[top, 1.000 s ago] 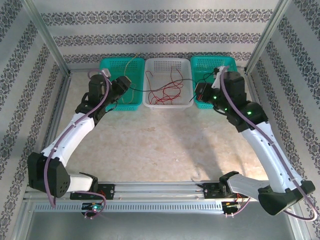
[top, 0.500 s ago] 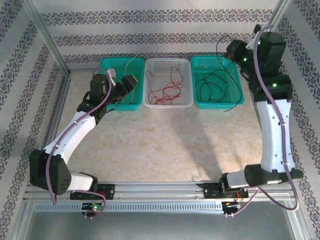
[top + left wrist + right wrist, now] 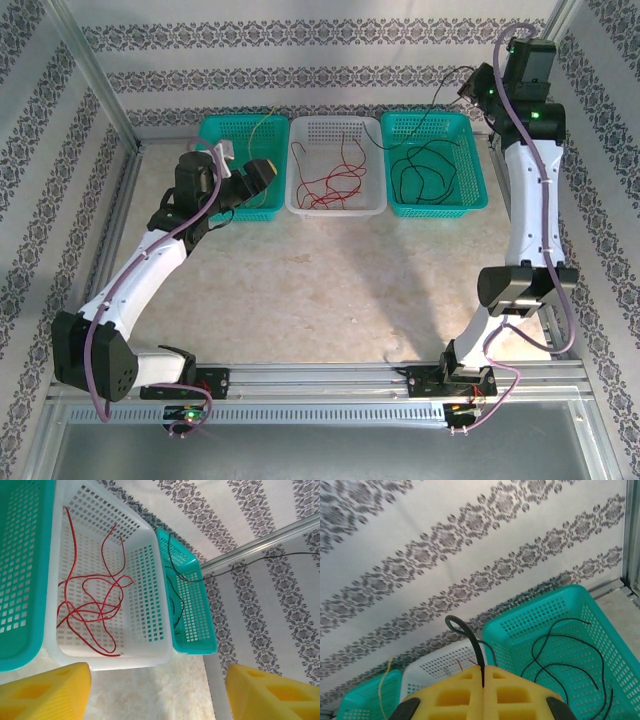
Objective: Untangle the cables
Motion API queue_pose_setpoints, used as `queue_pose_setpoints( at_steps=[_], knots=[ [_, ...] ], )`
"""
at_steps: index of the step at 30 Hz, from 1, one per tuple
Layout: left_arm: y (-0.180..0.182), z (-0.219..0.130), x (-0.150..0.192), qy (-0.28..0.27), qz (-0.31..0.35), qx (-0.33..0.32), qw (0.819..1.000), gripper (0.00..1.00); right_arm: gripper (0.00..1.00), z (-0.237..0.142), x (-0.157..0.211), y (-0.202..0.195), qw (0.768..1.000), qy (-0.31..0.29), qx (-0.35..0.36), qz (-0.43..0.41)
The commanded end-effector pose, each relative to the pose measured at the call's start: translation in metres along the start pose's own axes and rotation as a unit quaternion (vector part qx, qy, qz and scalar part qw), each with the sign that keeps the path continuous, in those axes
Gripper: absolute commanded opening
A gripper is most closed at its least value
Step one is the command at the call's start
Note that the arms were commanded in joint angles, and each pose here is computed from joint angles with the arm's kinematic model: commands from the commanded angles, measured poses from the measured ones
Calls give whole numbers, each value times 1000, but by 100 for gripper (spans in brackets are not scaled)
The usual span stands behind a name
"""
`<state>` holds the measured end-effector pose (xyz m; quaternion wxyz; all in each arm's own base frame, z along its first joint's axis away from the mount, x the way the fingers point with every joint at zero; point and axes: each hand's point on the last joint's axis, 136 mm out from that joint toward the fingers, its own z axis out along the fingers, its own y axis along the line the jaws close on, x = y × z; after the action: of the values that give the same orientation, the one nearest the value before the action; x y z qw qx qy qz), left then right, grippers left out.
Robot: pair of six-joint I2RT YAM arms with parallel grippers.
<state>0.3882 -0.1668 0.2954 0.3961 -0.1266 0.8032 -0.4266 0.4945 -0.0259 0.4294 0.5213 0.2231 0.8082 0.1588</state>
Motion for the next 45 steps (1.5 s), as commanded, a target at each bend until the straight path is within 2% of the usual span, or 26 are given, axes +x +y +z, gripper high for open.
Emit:
queue_pose_setpoints(
  at_steps=[1, 10, 11, 14, 16, 18, 24, 28, 31, 33, 35, 37, 38, 39, 40, 42, 44, 45],
  knots=[
    [-4, -9, 9, 12, 24, 1, 1000, 71, 0, 17, 5, -12, 1000, 14, 12, -9],
    [-2, -5, 11, 16, 16, 4, 1000, 70, 0, 72, 62, -70, 993, 83, 77, 11],
    [-3, -5, 11, 15, 15, 6, 1000, 70, 6, 79, 71, -74, 992, 100, 77, 12],
    [-4, -5, 10, 16, 18, 5, 1000, 70, 40, 89, 93, -91, 984, 139, 107, 10],
    [-3, -7, 10, 16, 24, 2, 1000, 72, 50, 86, 96, -94, 984, 137, 111, 10],
    [5, -7, 13, 19, 34, -17, 999, 73, 58, 78, 95, -90, 986, 129, 101, 12],
    [23, -14, 12, 10, 74, -68, 995, 77, 70, 35, 91, -67, 992, 109, 63, 2],
    [42, -22, 2, -6, 133, -131, 982, 81, 74, 1, 113, -64, 994, 95, 47, -3],
    [76, -39, -17, -57, 164, -234, 956, 82, 77, -24, 141, -57, 996, 84, 25, -23],
    [102, -55, -31, -113, 180, -302, 929, 90, 78, -38, 165, -50, 996, 78, -3, -38],
    [125, -67, -40, -175, 184, -345, 904, 100, 79, -49, 188, -44, 995, 73, -38, -47],
    [139, -77, -47, -228, 216, -366, 876, 100, 85, -60, 206, -46, 995, 53, -43, -68],
    [144, -78, -45, -240, 251, -368, 862, 100, 95, -65, 215, -51, 995, 37, -39, -78],
    [146, -78, -45, -250, 293, -368, 846, 99, 98, -68, 223, -57, 996, 13, -31, -87],
    [152, -82, -44, -259, 321, -381, 828, 100, 98, -70, 229, -62, 995, -11, -26, -94],
    [179, -99, -44, -268, 316, -445, 794, 99, 98, -71, 249, -76, 992, -50, -22, -118],
    [203, -104, -36, -248, 316, -480, 780, 99, 98, -66, 270, -91, 986, -65, -23, -151],
    [214, -102, -29, -234, 317, -486, 780, 99, 98, -66, 275, -102, 985, -70, -6, -157]
  ],
)
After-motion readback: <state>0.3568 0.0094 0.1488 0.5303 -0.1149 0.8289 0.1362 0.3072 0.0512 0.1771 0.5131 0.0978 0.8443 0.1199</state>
